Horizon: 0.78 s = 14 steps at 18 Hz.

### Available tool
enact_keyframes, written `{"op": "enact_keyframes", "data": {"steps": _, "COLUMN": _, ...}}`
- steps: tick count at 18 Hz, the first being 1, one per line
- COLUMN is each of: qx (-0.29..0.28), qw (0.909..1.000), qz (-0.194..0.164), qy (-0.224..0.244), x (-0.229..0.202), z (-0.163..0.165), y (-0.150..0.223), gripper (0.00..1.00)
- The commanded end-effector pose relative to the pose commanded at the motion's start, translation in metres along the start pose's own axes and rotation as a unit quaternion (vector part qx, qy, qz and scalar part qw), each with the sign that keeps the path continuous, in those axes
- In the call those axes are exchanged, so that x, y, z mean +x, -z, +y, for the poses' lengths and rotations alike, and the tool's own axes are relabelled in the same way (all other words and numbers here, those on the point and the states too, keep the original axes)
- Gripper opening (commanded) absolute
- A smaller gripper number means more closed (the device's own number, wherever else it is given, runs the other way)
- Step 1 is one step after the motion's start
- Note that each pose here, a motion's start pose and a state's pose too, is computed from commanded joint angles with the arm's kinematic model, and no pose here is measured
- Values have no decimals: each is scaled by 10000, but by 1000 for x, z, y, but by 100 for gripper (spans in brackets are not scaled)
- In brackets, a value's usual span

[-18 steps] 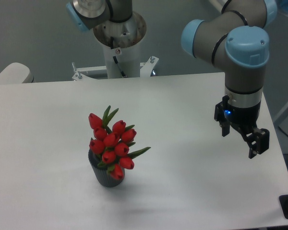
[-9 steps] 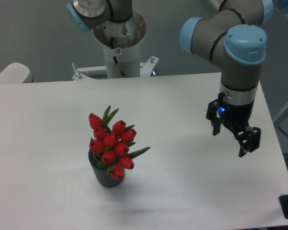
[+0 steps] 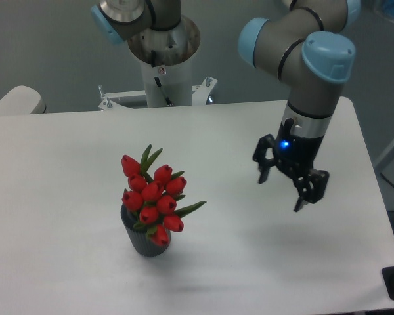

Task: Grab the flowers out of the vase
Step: 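Move the open gripper down onto the tulip stems above the vase rim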

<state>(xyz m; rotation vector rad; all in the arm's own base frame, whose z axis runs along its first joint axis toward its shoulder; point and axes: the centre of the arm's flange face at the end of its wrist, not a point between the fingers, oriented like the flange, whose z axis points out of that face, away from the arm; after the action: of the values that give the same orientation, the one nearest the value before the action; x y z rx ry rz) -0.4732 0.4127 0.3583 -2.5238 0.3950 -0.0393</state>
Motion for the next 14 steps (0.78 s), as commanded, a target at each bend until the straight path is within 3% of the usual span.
{"op": "enact_keyframes", "data": {"steps": 5, "qx": 985, "qw": 9932, "qz": 404, "qy": 470, "x": 26, "z": 18, "y": -19, "gripper": 100}}
{"op": "enact_keyframes", "data": {"steps": 9, "qx": 1655, "qw": 9825, "qz": 589, "qy": 627, "x": 40, "z": 8, "y": -24, "gripper": 100}}
{"op": "enact_keyframes", "data": {"steps": 14, "qx": 1849, "qw": 9788, "qz": 713, "qy": 513, "x": 69, "z": -8, "y": -37, "gripper": 100}}
